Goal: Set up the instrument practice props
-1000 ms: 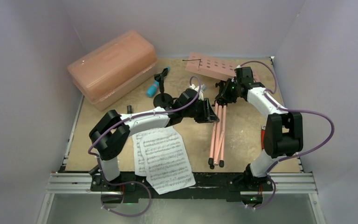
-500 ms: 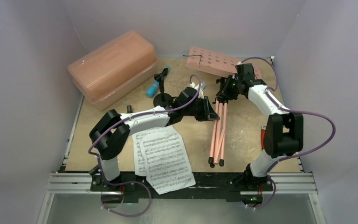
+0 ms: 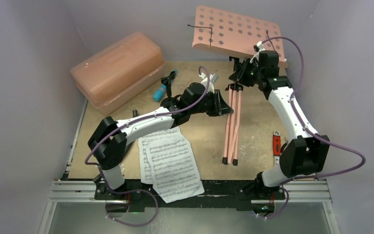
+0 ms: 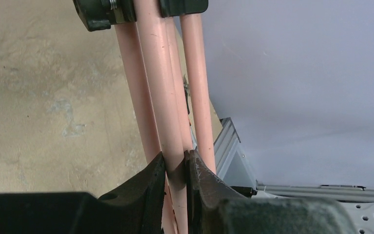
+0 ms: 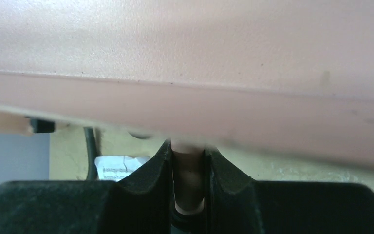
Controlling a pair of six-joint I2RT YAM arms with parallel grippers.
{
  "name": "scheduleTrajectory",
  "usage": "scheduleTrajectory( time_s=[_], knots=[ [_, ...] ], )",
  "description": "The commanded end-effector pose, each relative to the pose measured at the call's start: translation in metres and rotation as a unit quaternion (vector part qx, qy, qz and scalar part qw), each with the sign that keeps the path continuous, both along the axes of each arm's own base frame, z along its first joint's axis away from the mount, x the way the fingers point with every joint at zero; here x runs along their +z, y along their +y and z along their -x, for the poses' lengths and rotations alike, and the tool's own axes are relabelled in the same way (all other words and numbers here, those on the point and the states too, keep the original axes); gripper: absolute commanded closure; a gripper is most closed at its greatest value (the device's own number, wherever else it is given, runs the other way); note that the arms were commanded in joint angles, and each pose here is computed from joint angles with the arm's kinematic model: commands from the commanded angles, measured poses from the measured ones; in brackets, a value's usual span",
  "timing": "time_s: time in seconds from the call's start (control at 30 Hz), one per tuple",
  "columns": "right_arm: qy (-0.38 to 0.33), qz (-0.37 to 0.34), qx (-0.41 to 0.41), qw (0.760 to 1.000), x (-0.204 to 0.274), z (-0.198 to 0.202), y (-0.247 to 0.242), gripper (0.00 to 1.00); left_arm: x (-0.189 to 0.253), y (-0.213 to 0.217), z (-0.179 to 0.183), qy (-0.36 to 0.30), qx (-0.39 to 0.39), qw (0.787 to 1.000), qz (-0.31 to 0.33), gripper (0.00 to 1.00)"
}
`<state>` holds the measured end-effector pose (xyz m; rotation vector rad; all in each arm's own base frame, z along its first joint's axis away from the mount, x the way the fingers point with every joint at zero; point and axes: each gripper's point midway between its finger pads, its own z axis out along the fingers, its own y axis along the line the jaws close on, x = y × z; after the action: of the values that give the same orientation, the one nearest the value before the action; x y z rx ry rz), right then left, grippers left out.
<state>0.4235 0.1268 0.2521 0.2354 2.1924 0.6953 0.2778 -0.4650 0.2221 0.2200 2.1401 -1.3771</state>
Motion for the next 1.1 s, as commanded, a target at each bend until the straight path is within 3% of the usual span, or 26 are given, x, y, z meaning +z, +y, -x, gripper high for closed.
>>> scheduleTrajectory(
  time_s=[0.0, 0.17, 0.37, 0.53, 0.7, 1.07],
  knots=[
    [-0.277, -0.112, 0.064, 0.952, 0.203, 0.030, 0.036, 1.00, 0.005, 0.006, -0.007, -0.064, 0.008, 0.997, -0.038, 1.00],
    [-0.369, -0.117, 0.073, 0.919, 0.228, 0.054, 0.043, 1.00, 0.019, 0.013, -0.017, -0.133, 0.021, 0.990, -0.033, 1.00],
    [-0.486, -0.095, 0.133, 0.859, 0.241, 0.095, 0.054, 1.00, 0.033, 0.025, -0.024, -0.215, 0.039, 0.975, -0.032, 1.00],
    [-0.521, -0.091, 0.172, 0.831, 0.237, 0.113, 0.065, 1.00, 0.040, 0.033, -0.029, -0.282, 0.039, 0.957, -0.052, 1.00],
    [-0.592, -0.080, 0.180, 0.781, 0.249, 0.139, 0.064, 1.00, 0.043, 0.045, -0.036, -0.324, 0.051, 0.941, -0.086, 1.00],
    [-0.652, -0.078, 0.199, 0.727, 0.266, 0.161, 0.069, 1.00, 0.050, 0.073, -0.055, -0.384, 0.091, 0.904, -0.164, 1.00]
  ],
)
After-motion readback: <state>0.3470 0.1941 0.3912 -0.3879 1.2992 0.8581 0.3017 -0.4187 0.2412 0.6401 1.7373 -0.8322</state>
